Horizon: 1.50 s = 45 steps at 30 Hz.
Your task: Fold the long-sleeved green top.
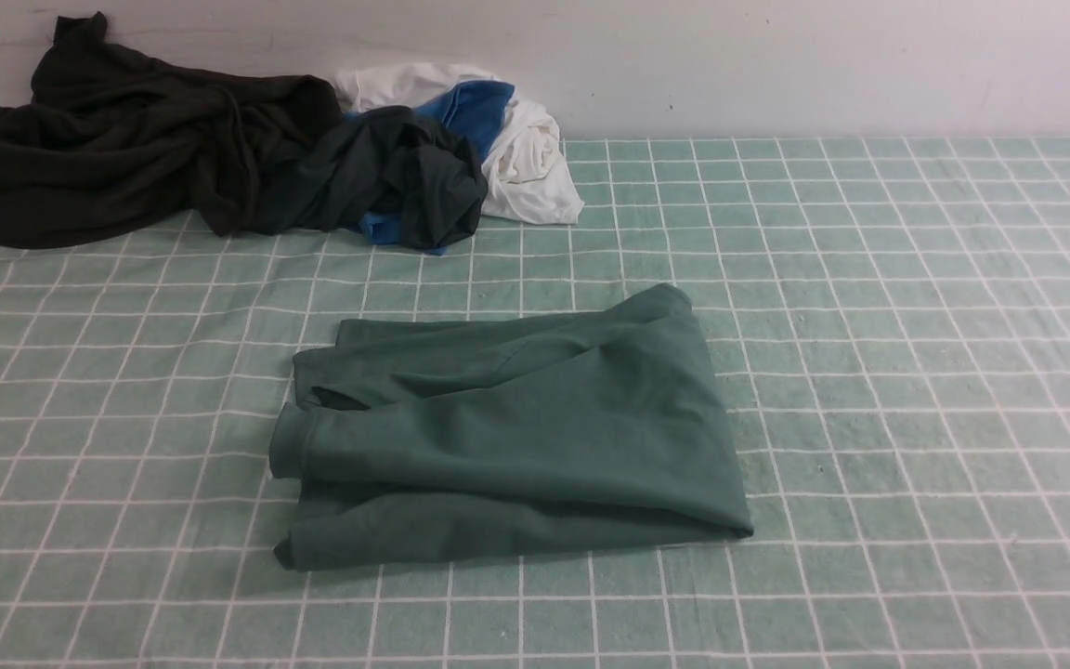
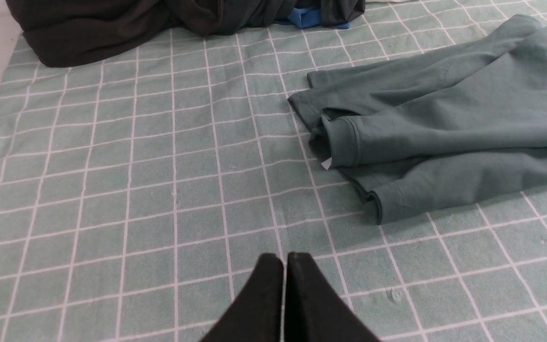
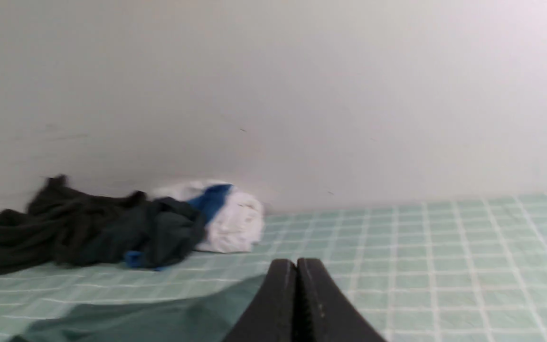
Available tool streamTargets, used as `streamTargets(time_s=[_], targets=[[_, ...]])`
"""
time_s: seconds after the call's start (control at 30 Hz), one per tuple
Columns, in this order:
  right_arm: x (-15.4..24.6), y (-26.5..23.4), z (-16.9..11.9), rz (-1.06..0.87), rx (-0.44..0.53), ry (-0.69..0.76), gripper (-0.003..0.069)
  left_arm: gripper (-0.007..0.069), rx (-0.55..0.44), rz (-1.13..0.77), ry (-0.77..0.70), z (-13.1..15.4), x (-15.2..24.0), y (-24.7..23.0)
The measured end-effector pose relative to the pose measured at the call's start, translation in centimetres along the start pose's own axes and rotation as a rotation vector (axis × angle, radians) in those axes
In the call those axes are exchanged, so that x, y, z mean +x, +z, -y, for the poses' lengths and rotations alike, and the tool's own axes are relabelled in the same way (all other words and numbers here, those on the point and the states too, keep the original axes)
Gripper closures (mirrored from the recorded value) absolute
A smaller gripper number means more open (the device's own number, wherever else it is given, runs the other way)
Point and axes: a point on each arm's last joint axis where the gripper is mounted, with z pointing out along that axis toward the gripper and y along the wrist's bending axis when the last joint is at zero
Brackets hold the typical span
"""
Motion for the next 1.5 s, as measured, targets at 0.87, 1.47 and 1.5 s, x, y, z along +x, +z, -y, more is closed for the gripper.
streamTargets(time_s=[0.87, 1.47, 1.5], targets=[[4.2, -0.7, 2.1, -0.239, 0.229, -0.122, 0.0673, 0.0626, 0.000, 0.000, 0.000, 0.0, 0.0, 0.0], [4.2, -0.7, 2.1, -0.240, 0.229, -0.121, 0.0673, 0.0626, 0.000, 0.000, 0.000, 0.0, 0.0, 0.0], [4.2, -0.7, 2.1, -0.240, 0.229, -0.121, 0.0673, 0.0626, 0.000, 0.000, 0.000, 0.0, 0.0, 0.0]])
